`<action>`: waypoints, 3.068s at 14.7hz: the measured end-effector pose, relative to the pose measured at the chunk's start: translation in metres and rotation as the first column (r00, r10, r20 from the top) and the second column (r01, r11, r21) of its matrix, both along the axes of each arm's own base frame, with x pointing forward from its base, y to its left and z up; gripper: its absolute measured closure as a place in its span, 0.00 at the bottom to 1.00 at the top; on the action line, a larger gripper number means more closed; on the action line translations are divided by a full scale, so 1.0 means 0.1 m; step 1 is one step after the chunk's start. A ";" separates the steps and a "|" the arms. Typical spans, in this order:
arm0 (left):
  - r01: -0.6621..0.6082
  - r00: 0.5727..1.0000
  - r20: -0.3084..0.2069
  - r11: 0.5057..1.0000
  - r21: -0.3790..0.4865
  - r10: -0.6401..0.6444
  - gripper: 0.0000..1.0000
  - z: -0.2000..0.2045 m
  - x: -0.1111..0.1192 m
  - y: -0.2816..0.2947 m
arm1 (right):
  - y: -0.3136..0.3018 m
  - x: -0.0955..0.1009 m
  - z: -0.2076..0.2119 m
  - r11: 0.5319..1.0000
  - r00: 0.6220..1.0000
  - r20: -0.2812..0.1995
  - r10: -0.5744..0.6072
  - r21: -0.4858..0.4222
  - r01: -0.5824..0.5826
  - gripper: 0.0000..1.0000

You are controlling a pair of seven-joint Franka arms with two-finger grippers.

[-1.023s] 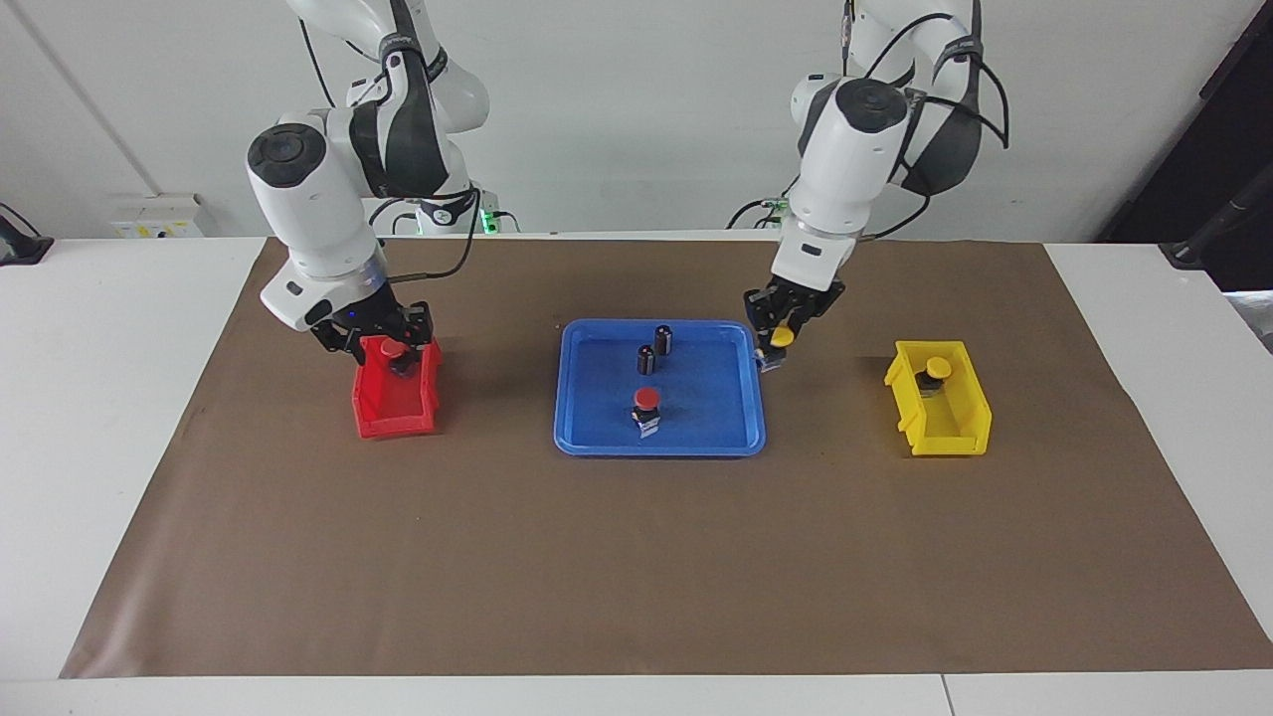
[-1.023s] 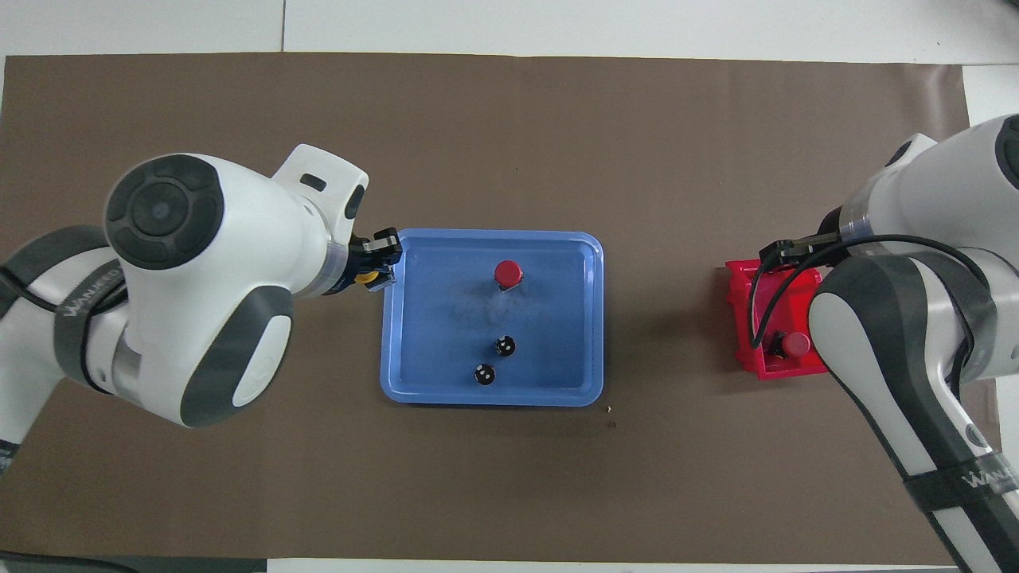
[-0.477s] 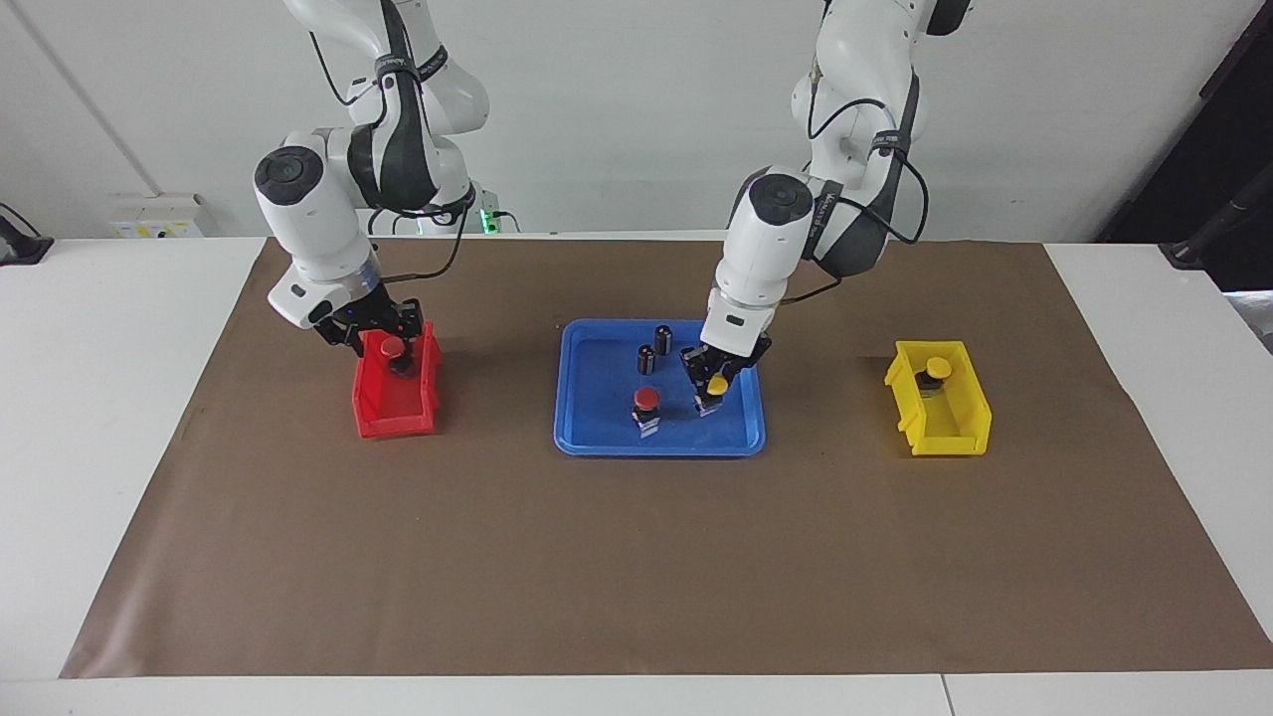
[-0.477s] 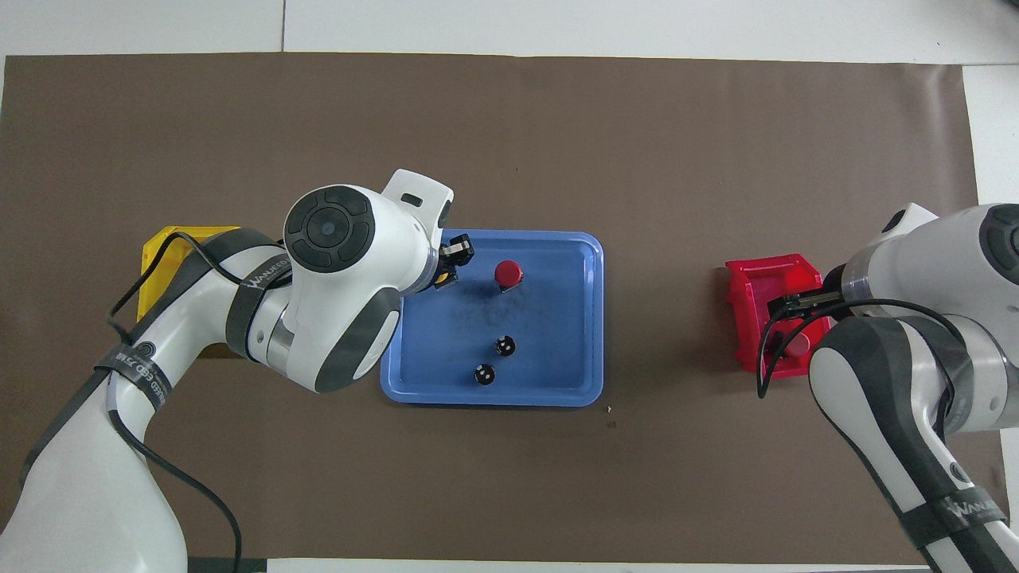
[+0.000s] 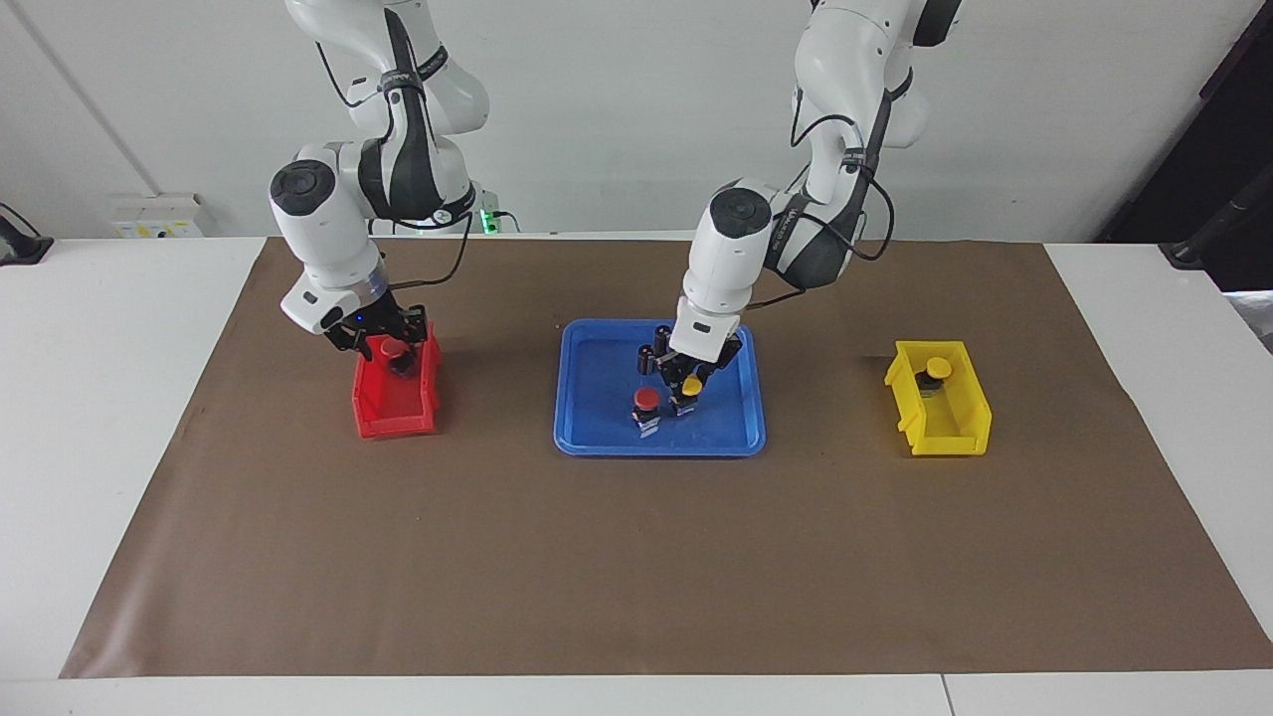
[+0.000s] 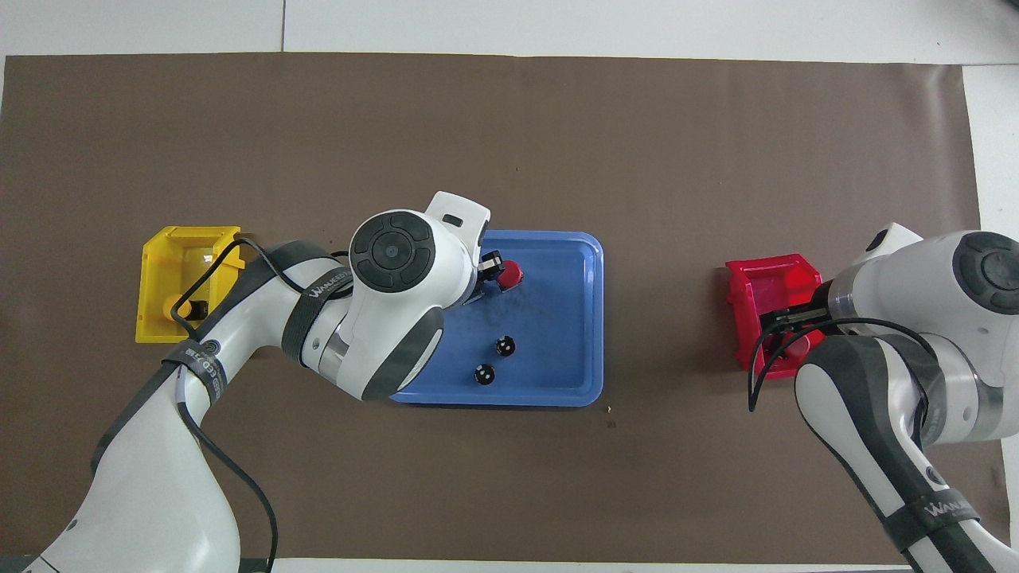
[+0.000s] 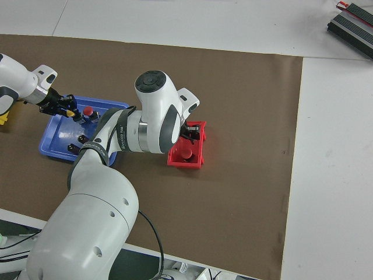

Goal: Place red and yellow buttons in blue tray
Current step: 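Carry the yellow button to the tray while the right gripper returns, then release the yellow button in the tray and withdraw the left gripper, then grasp the second yellow button while the right gripper grasps the red button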

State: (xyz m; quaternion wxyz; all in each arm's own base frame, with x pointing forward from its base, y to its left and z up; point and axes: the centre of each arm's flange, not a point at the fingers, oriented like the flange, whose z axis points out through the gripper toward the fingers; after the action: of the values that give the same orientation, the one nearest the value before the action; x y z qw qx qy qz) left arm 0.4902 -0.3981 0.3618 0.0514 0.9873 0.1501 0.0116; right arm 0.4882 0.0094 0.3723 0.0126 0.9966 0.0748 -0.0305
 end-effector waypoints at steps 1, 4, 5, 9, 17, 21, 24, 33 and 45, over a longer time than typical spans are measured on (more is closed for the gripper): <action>0.000 1.000 0.000 1.000 0.001 0.000 0.59 -0.02 0.01 0.00 | -0.02 -0.01 -0.02 1.000 1.000 -0.004 0.005 0.001 -0.005 0.28; 0.002 1.000 0.005 1.000 0.004 -0.002 0.54 -0.02 0.02 0.00 | -0.15 -0.06 -0.09 1.000 1.000 -0.019 0.002 0.002 -0.002 0.28; 0.006 1.000 0.010 1.000 0.009 -0.006 0.46 -0.01 0.02 0.00 | -0.19 -0.07 -0.10 1.000 1.000 -0.021 0.002 0.003 -0.002 0.28; 0.012 1.000 0.022 1.000 0.011 -0.012 0.44 0.03 0.04 -0.01 | -0.20 -0.09 -0.13 1.000 1.000 -0.028 0.002 0.003 -0.002 0.29; -0.043 0.999 -0.003 0.997 0.067 0.043 0.09 0.87 0.58 0.63 | -0.18 -0.10 -0.13 1.000 1.000 -0.028 0.007 0.003 -0.006 0.31; 0.146 0.989 -0.049 0.983 0.114 -0.141 0.00 1.40 0.92 1.99 | -0.08 -0.13 -0.18 1.000 0.999 -0.039 0.022 0.009 -0.022 0.33; 0.282 0.959 -0.034 0.952 0.120 -0.280 0.00 1.75 1.03 3.29 | -0.06 -0.13 -0.18 1.000 0.999 -0.040 0.025 0.010 -0.024 0.33; 0.355 0.935 -0.028 0.926 0.125 -0.355 0.27 0.54 0.55 4.10 | -0.09 -0.20 -0.28 1.000 0.998 -0.063 0.019 0.010 -0.019 0.38; 0.383 0.924 -0.068 0.918 0.108 -0.377 0.28 0.22 0.37 3.97 | 0.00 0.20 0.61 1.000 0.999 -0.033 0.021 0.020 -0.020 0.59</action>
State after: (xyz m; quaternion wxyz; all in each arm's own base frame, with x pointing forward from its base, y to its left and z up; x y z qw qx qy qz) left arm 0.5272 -0.0006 0.3841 -0.0100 0.9989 -0.0441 -0.0121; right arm 0.5087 0.0097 0.4332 0.0019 0.9953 0.0854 -0.0462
